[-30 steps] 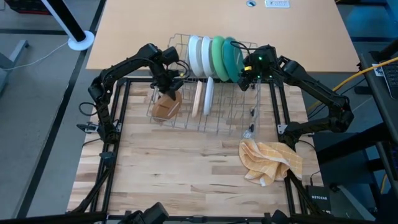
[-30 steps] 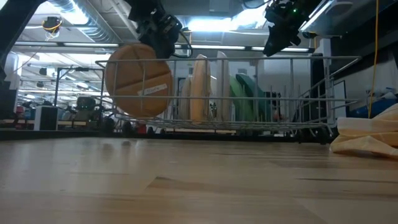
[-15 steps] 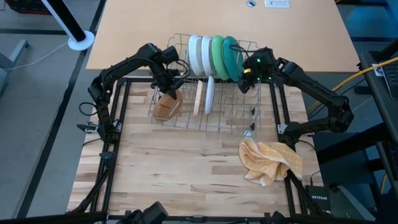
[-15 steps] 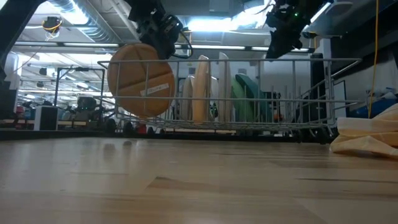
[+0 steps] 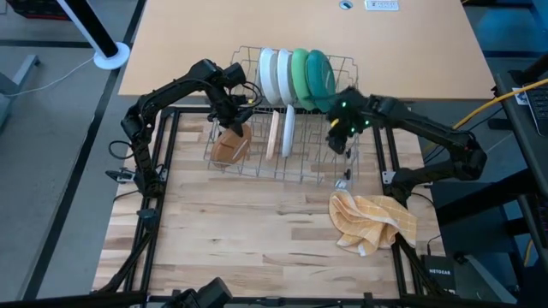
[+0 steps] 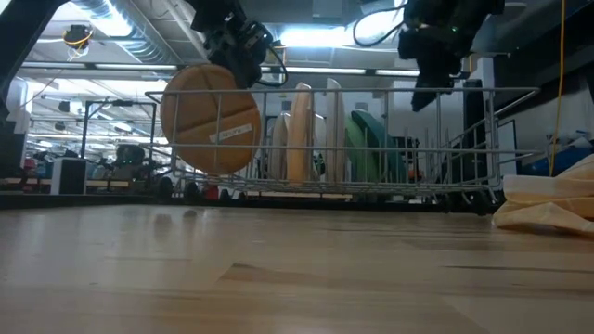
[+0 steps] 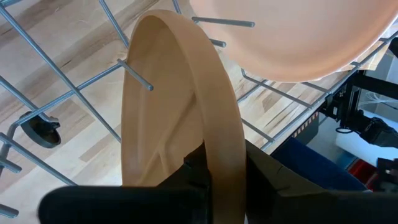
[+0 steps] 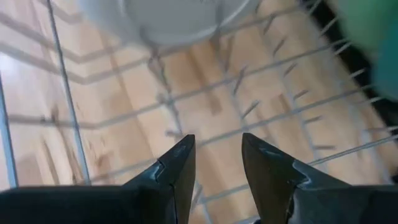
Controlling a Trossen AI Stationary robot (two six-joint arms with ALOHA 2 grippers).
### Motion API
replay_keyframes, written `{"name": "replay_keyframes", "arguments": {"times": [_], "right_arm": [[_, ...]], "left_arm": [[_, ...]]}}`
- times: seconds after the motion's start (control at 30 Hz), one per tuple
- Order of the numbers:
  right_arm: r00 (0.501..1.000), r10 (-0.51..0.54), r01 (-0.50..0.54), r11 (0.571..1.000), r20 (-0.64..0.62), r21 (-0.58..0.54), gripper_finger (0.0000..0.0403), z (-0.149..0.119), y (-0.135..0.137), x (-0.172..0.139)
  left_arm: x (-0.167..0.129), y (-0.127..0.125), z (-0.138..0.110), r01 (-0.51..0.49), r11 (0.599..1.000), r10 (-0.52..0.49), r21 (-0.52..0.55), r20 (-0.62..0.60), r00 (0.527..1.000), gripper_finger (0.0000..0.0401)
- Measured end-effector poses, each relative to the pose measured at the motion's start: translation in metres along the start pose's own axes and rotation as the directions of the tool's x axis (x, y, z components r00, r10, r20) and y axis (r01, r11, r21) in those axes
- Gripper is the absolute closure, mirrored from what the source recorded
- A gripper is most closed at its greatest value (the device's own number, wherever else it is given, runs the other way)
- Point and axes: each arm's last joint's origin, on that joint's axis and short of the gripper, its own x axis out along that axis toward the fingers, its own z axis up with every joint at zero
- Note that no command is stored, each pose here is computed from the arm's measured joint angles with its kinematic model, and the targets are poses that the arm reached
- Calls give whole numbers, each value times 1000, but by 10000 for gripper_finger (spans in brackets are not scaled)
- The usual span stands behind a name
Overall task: Sort dishes
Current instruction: Adjust the brown plate in the dishwasher
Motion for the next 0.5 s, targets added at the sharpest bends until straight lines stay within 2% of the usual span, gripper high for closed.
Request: {"name": "replay_keyframes", "arguments": {"times": [0.13, 0.2, 0.33, 0.5], "right_arm": [[998, 21, -24, 998, -62, -60, 265, -11, 18, 18], [998, -1, -4, 997, -70, -80, 265, -15, 25, 25], [997, -68, 63, 993, -47, -96, 265, -19, 35, 37], [995, -94, 92, 991, -21, -100, 265, -24, 42, 48]], "left_arm": [[0, 0, 0, -1, 1000, 1, 1, 0, 1000, 357], [0, 0, 0, -1, 1000, 1, 1, 0, 1000, 357], [0, 0, 0, -1, 1000, 1, 3, 0, 1000, 357], [1, -1, 0, -3, 1000, 3, 5, -1, 1000, 356]]}}
